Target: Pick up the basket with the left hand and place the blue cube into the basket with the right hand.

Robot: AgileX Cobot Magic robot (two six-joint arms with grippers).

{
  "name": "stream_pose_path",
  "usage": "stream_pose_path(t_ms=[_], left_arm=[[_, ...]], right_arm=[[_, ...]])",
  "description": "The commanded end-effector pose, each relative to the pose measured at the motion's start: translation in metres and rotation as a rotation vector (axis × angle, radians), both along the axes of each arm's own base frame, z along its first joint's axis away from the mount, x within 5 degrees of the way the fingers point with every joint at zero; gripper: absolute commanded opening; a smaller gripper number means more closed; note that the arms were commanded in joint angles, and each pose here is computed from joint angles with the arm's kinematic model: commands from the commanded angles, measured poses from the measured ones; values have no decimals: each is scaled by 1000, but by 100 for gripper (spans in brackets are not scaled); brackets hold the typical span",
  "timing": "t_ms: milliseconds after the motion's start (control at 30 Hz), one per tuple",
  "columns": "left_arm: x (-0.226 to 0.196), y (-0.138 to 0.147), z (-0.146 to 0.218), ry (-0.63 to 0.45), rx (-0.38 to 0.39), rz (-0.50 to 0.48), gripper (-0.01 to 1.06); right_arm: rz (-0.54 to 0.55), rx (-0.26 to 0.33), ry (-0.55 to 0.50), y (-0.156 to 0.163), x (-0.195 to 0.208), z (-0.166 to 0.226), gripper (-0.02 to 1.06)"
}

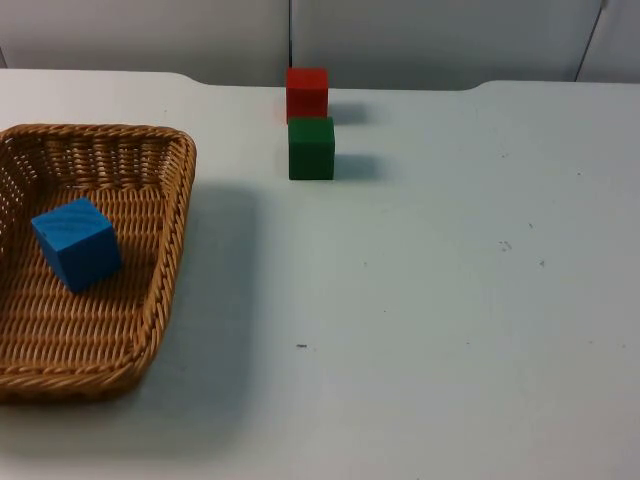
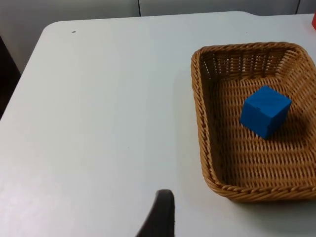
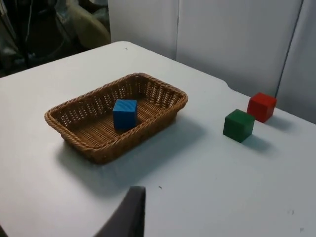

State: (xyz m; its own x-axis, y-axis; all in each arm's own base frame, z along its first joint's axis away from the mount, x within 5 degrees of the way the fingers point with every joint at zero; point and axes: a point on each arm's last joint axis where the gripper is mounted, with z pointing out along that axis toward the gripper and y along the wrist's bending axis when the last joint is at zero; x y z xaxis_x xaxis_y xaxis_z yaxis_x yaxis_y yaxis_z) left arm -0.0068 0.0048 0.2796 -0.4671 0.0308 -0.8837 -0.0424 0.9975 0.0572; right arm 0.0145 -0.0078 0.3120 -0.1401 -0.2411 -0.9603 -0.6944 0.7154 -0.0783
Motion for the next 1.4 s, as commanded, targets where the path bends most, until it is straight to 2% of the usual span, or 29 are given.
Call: stream_pose_path(t_ms=[0,167,267,300,333,367,400,733,967,1367], left_arm=[[0,0,-1,-6,-11,-7,78],[0,0,-1,-6,-11,-7,78],[0,0,-1,-6,-11,-7,81],[0,0,-1,-6,-11,-7,86],[0,0,-1,-6,-11,-7,86],[0,0,-1,-6,-5,-10,93],[0,0,-1,-6,-11,-7,105],[0,0,-1,-6,-11,-7,105],[0,0,-1,-6,-11,-7,105],[0,0,-1,-6,-11,-7,105]], right_arm=[[-12,-18,29,-6,-3,-6,105],[-31,-55,67,-13,-7,-14,105],[-44,-102,115,-16,-8,-19,105],[-47,-116,128,-16,-8,-21,105],[-47,-116,128,-16,-8,-21,105],[-49,-125,140,-17,-8,-22,105],[-48,-127,145,-17,-9,-23,105],[-20,-124,157,-15,-11,-23,105],[5,-148,138,-14,-11,-23,105],[42,-118,142,-5,-10,-30,105]])
